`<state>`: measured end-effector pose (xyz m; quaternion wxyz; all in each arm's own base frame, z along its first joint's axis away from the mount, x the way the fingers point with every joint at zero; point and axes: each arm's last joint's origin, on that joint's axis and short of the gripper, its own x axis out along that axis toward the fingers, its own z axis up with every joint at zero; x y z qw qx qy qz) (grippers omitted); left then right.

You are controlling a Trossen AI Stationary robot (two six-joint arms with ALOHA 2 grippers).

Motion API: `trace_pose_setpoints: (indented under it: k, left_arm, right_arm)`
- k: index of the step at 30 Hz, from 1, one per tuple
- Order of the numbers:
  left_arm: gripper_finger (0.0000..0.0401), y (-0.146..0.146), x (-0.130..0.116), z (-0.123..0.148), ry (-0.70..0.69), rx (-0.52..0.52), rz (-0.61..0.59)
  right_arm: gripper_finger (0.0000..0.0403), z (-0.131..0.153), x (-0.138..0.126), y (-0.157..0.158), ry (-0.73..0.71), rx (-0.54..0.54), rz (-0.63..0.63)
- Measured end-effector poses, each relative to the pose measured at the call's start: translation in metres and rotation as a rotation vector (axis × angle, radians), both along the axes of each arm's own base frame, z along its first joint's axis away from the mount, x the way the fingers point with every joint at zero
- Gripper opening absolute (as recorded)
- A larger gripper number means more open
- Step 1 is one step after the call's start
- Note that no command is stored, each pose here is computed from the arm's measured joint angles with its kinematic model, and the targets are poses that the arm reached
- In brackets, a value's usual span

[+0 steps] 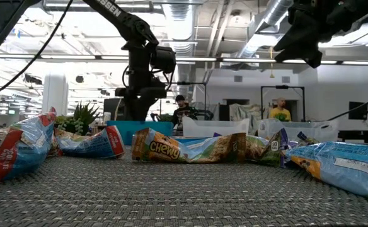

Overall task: Pick and place Granola Bars by type
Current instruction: Put the orange granola bar into the blue bin

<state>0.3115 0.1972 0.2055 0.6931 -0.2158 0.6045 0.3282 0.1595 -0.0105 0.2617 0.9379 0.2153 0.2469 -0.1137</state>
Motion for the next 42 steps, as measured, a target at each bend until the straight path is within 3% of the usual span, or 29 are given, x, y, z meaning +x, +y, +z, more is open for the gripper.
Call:
trace_pose_setpoints:
  k: [6,13,19,24,28,33,42]
  left_arm:
    - [0.0155,-0.032,0.011,0.023,-0.118,-0.051,-0.124]
    - [0.0122,-0.073,0.010,0.096,-0.420,0.140,-0.281]
    - [0.0112,-0.105,-0.018,0.156,-0.653,0.229,-0.298]
    - [0.0112,-0.127,-0.030,0.182,-0.772,0.309,-0.279]
    - [0.0112,-0.145,-0.027,0.186,-0.797,0.323,-0.320]
    - [0.0112,-0.161,-0.020,0.167,-0.785,0.314,-0.334]
    - [0.0112,-0.166,-0.017,0.152,-0.787,0.280,-0.309]
  right_arm:
    - [0.0126,-0.007,0.007,0.007,0.096,-0.047,0.146]
    - [0.0126,-0.020,0.032,0.016,0.364,-0.186,0.295]
    - [0.0126,-0.040,0.056,0.021,0.477,-0.332,0.392]
    - [0.0126,-0.065,0.074,0.022,0.565,-0.400,0.488]
    - [0.0126,-0.080,0.087,0.023,0.604,-0.451,0.559]
    - [0.0126,-0.091,0.109,0.024,0.649,-0.505,0.641]
    - [0.0126,-0.114,0.133,0.025,0.762,-0.514,0.721]
